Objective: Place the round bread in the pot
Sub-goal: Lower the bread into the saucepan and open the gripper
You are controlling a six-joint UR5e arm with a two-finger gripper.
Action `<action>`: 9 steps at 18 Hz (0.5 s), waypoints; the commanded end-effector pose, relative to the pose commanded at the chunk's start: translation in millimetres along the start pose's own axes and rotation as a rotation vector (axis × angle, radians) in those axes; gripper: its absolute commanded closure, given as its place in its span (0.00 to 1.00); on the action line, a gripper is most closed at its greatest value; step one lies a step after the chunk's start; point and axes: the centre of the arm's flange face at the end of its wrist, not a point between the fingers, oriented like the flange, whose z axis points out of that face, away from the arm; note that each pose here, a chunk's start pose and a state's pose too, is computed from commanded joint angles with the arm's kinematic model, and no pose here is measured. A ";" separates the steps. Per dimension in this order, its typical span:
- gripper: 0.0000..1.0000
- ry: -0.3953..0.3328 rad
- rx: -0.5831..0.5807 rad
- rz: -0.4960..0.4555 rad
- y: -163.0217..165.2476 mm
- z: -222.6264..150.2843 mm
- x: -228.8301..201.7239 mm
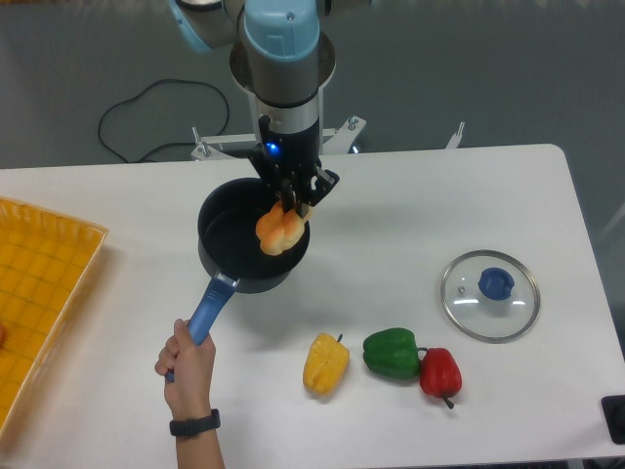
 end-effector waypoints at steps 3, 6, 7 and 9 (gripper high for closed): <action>0.00 -0.013 -0.020 0.032 -8.4 0.5 12.6; 0.00 -0.012 -0.021 0.015 -11.4 1.2 16.7; 0.00 -0.013 -0.027 0.023 -16.8 2.6 24.2; 0.00 -0.019 -0.051 0.037 -27.6 8.4 39.4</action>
